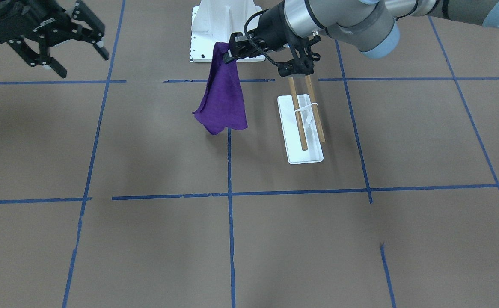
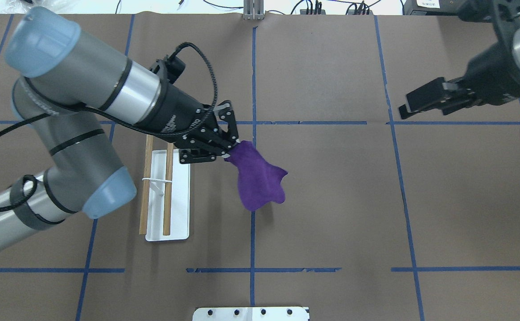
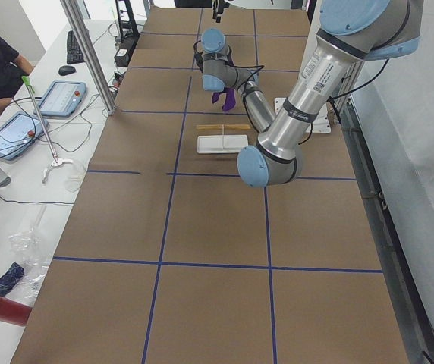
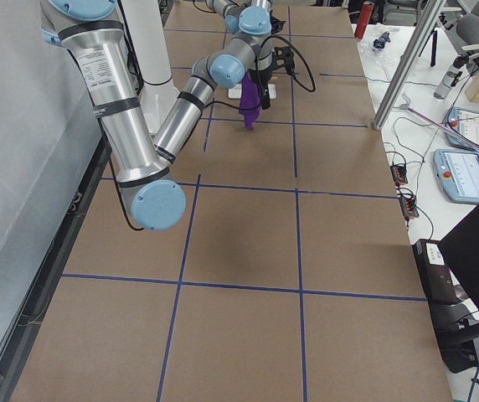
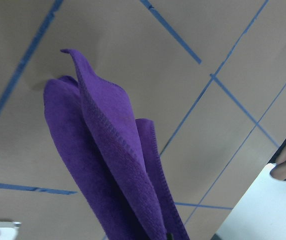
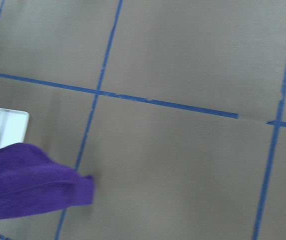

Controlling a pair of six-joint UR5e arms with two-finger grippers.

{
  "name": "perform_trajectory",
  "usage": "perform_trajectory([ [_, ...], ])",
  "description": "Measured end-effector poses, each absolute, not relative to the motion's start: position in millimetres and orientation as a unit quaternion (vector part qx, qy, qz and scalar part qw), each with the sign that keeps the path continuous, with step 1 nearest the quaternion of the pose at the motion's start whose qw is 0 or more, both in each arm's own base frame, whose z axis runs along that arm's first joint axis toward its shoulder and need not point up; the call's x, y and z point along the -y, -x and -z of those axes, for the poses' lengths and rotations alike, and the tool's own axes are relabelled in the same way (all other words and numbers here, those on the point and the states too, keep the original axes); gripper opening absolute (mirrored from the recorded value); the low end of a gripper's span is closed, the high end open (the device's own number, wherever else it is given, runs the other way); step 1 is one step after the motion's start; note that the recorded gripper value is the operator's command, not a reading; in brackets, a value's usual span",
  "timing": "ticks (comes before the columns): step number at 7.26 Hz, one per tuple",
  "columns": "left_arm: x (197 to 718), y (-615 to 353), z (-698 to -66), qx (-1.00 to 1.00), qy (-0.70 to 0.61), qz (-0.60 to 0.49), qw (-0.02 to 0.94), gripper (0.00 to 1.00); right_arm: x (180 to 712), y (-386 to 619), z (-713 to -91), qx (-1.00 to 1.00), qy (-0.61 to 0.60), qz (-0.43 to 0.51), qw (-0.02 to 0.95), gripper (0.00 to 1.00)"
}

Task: Hang towel on rack

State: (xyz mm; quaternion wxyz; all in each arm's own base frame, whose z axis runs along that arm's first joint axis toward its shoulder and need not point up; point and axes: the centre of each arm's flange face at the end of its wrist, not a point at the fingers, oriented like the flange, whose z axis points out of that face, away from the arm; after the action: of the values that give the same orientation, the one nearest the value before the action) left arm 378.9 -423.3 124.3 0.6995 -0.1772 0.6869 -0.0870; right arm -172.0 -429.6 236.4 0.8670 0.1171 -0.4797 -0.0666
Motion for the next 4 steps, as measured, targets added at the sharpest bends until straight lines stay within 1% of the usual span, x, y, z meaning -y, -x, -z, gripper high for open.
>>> perform_trajectory([
  [2, 441, -334, -183, -0.682, 0.099, 0.011, 0.724, 0.0, 448, 124, -301, 0.456, -0.117, 0.095, 0.877, 1.0],
  [4, 462, -288, -238, -0.671, 0.041, -0.047, 0.739, 0.0, 457, 109, -322, 0.452, -0.115, 0.1, 0.879, 1.0],
])
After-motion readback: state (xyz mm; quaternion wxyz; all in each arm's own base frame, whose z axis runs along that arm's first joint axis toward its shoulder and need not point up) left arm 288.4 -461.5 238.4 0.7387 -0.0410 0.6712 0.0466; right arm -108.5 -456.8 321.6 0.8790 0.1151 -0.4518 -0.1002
